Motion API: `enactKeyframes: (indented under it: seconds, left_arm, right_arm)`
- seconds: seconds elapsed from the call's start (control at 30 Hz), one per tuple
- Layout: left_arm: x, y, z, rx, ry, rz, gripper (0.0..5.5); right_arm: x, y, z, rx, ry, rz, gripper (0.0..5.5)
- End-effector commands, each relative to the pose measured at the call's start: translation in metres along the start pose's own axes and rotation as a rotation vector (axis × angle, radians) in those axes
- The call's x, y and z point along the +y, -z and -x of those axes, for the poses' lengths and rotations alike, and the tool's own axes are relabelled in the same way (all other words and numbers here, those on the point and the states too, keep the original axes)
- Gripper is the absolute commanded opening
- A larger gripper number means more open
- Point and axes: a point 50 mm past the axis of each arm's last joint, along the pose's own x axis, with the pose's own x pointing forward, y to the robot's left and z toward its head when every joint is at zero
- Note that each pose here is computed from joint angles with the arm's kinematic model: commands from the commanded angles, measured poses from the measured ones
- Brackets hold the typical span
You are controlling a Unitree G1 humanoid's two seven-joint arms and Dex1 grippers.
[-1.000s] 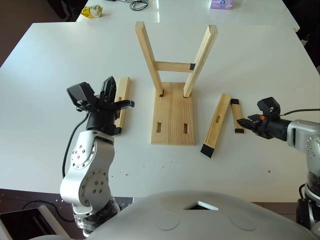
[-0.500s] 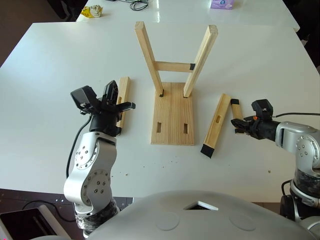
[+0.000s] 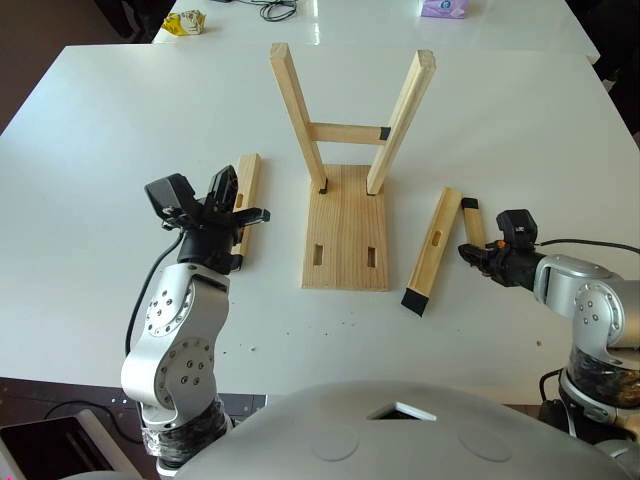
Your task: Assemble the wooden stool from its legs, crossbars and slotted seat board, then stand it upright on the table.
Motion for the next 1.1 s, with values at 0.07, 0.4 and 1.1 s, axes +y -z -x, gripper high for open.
enactKeyframes:
  seconds: [0.07, 0.4, 1.1]
  left_arm:
    - [0.001, 0.002, -0.002, 0.017, 0.003, 0.000, 0.00]
    - [0.000, 0.000, -0.002, 0.003, -0.003, -0.001, 0.00]
    - [-0.002, 0.001, -0.004, -0.015, -0.017, 0.014, 0.00]
  right_arm:
    - [-0.002, 0.008, -0.002, 0.030, 0.029, -0.025, 2.83]
    - [-0.011, 0.017, -0.005, 0.077, 0.059, -0.076, 2.83]
    - [-0.012, 0.031, -0.003, 0.183, 0.009, 0.034, 1.60]
